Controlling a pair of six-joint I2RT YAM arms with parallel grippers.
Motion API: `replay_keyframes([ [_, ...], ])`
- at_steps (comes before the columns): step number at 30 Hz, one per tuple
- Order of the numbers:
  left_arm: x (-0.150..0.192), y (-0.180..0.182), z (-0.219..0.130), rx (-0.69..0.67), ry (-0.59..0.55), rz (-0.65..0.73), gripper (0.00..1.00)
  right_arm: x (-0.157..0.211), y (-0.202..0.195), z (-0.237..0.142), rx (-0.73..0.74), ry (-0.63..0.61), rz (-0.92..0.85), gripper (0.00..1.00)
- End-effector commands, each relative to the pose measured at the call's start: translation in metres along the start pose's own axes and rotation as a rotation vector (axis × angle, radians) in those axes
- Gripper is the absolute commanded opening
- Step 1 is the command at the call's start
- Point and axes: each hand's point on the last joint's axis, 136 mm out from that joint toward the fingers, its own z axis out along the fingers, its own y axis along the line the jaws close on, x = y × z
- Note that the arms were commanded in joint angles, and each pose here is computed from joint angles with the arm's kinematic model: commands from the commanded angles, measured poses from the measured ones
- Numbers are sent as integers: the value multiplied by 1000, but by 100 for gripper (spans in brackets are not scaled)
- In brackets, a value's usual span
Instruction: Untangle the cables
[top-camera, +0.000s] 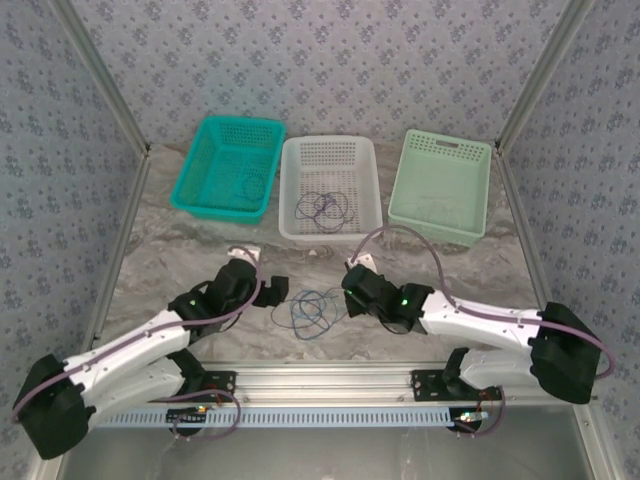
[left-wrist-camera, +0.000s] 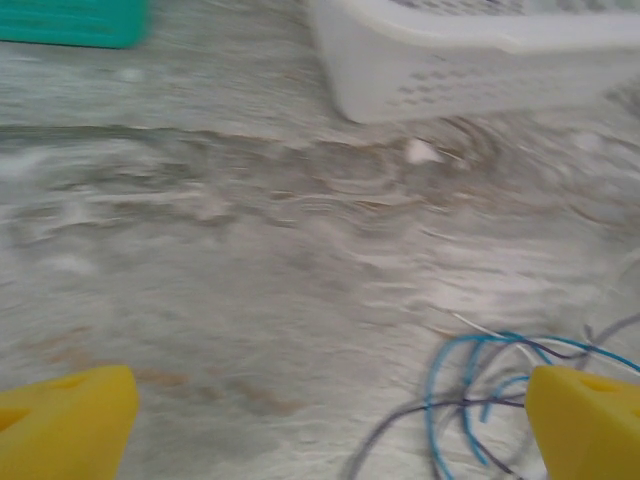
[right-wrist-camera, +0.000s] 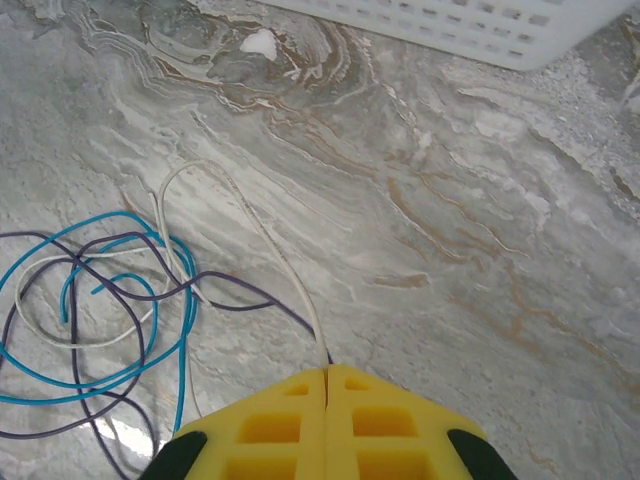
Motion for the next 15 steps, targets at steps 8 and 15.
replay_keyframes([
  [8,-24,-108,13,466,10,188,95,-16,11,-14,-101,-109,13,0],
  [15,-18,-129,40,472,77,263,91,-29,16,-32,-168,-168,21,0],
])
